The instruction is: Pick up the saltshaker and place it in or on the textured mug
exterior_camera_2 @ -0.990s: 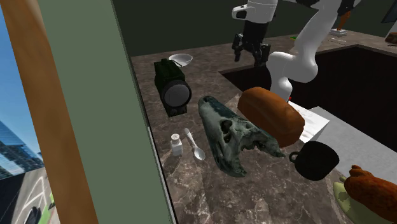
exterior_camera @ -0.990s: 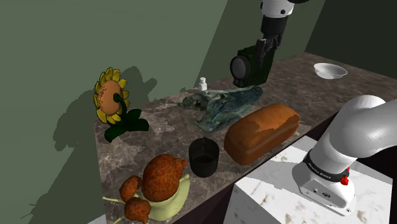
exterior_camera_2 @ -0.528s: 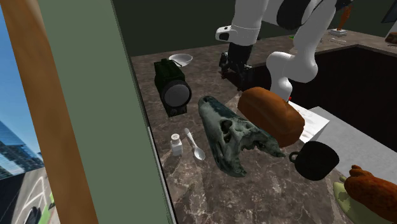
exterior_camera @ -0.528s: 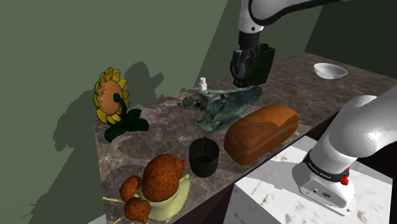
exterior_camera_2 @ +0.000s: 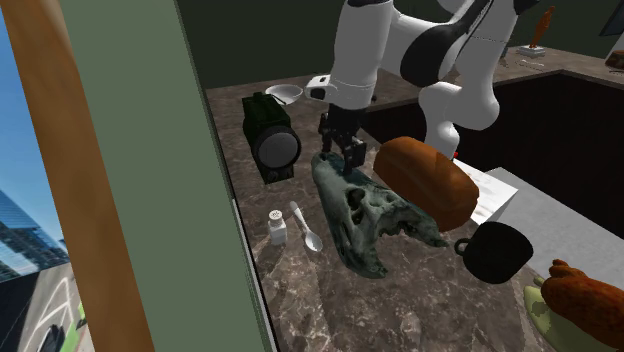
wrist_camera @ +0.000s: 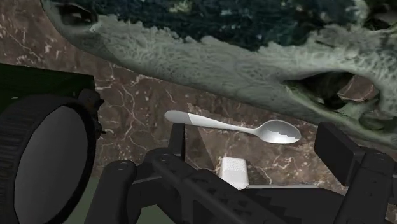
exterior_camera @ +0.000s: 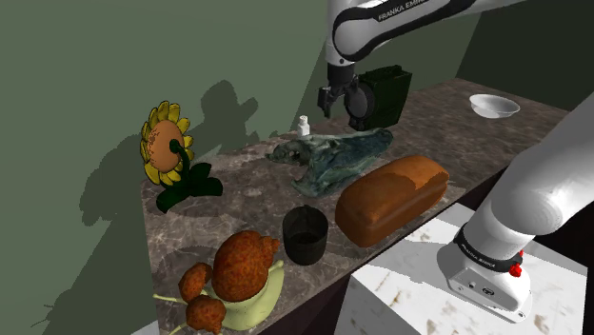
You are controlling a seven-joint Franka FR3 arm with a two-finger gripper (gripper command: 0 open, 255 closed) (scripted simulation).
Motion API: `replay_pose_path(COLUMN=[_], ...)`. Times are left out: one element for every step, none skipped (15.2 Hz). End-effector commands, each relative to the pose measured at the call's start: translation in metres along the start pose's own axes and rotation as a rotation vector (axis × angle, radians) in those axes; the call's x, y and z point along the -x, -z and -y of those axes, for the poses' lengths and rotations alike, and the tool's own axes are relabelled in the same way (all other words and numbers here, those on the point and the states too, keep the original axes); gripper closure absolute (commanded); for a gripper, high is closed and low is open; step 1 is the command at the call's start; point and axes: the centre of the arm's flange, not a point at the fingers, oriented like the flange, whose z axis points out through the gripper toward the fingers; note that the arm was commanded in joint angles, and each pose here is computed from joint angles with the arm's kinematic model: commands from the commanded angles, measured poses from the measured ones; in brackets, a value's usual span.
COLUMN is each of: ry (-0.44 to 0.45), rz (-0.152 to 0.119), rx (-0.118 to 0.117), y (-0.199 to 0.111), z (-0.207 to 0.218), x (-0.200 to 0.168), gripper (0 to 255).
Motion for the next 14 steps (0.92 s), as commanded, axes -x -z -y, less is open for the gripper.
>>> replay_pose_path(ry=[-0.017, -0.025, -0.033, -0.042, -0.05, -0.058, -0.067, -0.075, -0.083, -0.091, -0.1, -0.108, -0.112, -0.112], rz=[-0.005, -0.007, -0.009, -0.011, -0.013, -0.015, -0.017, -0.019, -0.021, -0.023, -0.025, -0.027, -0.028, -0.028], rx=[0.002, 0.004, 0.005, 0.006, 0.007, 0.009, 0.01, 0.011, 0.013, 0.014, 0.015, 0.017, 0.017, 0.017], y=[-0.014, -0.021, -0.028, -0.035, -0.042, -0.049, -0.056, -0.063, -0.07, -0.077, -0.084, -0.091, -0.095, -0.1], z=[0.005, 0.007, 0.009, 0.011, 0.013, 0.014, 0.016, 0.018, 0.019, 0.02, 0.021, 0.023, 0.023, 0.023], x=[-0.022, -0.033, -0.043, -0.054, -0.065, -0.076, -0.086, -0.097, -0.108, -0.119, -0.13, -0.141, -0.147, -0.147], gripper=[0, 0, 0, 0, 0, 0, 0, 0, 0, 0, 0, 0, 0, 0])
